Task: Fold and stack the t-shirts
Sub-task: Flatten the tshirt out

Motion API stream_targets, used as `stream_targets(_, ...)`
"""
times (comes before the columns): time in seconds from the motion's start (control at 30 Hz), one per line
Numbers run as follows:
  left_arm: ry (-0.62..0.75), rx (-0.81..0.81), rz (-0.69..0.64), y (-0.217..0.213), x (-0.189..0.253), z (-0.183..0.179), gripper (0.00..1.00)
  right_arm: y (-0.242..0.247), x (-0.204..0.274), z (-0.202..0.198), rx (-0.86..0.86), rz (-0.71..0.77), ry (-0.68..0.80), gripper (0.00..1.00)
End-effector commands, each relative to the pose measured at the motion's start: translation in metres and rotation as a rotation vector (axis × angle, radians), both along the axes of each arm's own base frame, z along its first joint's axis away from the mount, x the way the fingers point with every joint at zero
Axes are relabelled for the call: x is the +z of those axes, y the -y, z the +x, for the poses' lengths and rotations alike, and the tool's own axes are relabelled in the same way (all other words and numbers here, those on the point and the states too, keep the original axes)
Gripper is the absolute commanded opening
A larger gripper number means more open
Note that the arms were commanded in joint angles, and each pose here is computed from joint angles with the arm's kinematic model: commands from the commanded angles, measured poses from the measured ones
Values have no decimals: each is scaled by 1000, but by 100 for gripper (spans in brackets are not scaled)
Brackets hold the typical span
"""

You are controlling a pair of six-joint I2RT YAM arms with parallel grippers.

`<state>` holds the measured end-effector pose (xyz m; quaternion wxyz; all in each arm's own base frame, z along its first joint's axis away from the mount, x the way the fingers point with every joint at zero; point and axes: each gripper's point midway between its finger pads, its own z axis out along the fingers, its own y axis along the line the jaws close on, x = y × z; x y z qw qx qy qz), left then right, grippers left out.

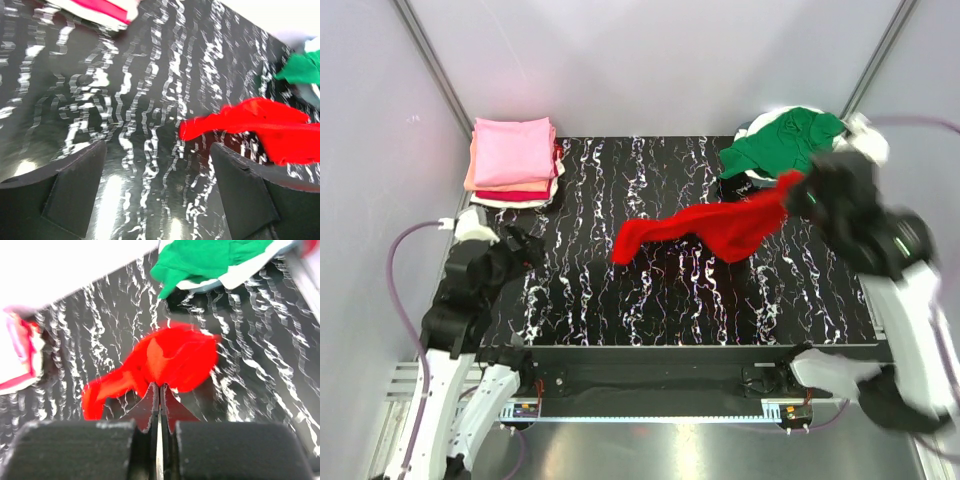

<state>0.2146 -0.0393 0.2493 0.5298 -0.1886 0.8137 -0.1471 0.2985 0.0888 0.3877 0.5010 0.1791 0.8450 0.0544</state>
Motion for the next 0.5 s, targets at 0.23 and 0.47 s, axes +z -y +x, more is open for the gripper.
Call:
stream_targets(0.23, -94, -270, -87, 81, -43, 54, 90, 31, -133, -88, -84, 32, -245, 0)
stream_targets(0.47, -309, -384, -81, 147, -114, 59, 94, 25, -172, -99, -52, 33, -338, 0)
